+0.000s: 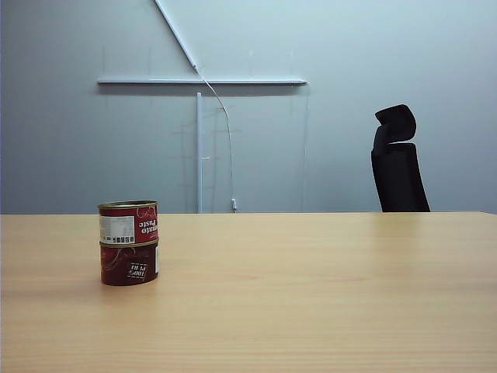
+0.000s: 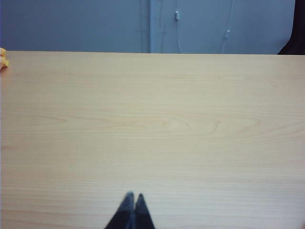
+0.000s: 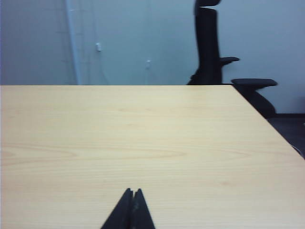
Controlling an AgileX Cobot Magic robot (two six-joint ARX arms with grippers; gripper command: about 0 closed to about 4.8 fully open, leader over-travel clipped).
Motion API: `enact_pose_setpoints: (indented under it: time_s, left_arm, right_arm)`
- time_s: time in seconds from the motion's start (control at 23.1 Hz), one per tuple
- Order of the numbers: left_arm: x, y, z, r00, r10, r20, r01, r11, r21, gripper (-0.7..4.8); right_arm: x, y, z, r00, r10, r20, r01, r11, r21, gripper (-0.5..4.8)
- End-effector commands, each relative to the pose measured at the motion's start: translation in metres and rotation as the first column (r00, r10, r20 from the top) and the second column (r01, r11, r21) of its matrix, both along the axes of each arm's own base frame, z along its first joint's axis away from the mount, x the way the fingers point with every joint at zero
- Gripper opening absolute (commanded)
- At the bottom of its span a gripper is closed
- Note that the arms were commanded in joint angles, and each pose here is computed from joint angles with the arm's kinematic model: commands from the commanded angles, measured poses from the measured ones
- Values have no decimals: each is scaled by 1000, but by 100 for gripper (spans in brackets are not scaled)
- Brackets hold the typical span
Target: Stack a can of tomatoes on the right onto the can of tomatoes on the left.
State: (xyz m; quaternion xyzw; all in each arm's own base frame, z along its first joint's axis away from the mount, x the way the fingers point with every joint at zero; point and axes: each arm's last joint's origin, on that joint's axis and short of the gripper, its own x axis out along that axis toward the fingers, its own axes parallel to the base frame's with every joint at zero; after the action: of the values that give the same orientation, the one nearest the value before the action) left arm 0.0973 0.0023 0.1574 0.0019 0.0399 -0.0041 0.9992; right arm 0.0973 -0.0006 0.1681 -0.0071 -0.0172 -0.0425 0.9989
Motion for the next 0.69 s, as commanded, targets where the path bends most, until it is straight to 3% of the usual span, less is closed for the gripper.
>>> enact_pose_setpoints:
  time_s: [0.04, 0.69]
  left_arm:
    - [0, 0, 2, 1000, -1, 9, 1, 1000, 0, -4]
    - [0, 0, 2, 1000, -1, 10, 1, 1000, 0, -4]
  right_arm:
    - [0, -1, 1, 999, -29, 17, 29, 999, 15, -1]
    - [0, -3, 1, 1000, -25, 17, 25, 1000, 14, -1]
